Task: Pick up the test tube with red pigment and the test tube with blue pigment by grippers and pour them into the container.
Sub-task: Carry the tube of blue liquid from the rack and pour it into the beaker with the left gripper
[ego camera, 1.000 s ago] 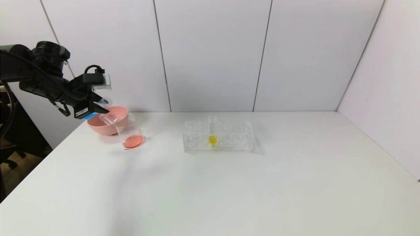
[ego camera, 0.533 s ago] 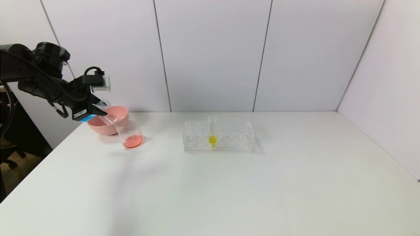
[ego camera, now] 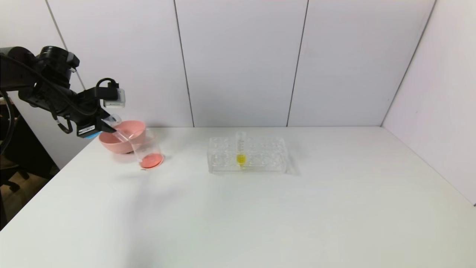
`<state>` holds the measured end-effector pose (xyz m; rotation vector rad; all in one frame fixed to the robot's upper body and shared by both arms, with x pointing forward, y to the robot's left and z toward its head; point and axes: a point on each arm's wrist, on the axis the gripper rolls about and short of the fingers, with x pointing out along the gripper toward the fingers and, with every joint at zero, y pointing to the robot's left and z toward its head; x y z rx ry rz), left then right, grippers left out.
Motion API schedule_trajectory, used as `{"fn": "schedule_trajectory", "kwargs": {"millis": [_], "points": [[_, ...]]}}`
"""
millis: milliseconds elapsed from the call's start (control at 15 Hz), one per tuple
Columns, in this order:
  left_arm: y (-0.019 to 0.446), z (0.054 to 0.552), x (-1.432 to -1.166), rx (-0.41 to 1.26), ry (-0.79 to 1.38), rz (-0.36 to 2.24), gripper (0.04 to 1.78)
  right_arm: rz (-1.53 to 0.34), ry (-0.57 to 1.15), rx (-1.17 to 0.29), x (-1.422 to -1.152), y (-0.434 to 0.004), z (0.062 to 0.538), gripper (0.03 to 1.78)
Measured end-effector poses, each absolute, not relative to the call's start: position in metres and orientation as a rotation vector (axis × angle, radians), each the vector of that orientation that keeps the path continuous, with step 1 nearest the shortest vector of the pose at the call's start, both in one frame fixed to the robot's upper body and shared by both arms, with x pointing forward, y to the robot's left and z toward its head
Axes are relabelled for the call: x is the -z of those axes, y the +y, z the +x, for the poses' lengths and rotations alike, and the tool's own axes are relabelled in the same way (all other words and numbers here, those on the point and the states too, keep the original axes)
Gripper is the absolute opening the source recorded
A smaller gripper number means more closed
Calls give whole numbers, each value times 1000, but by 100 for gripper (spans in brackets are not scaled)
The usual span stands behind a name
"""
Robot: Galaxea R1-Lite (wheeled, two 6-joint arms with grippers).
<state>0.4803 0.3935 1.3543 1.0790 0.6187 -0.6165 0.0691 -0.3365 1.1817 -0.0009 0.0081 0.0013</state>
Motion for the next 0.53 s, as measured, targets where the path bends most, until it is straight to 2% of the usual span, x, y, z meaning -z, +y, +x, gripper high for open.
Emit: {"fn": "schedule_trajectory", "kwargs": {"millis": [533], "points": [[383, 474, -1353, 636, 702, 1091, 46, -1, 8, -1, -1182, -337, 69, 177]]}}
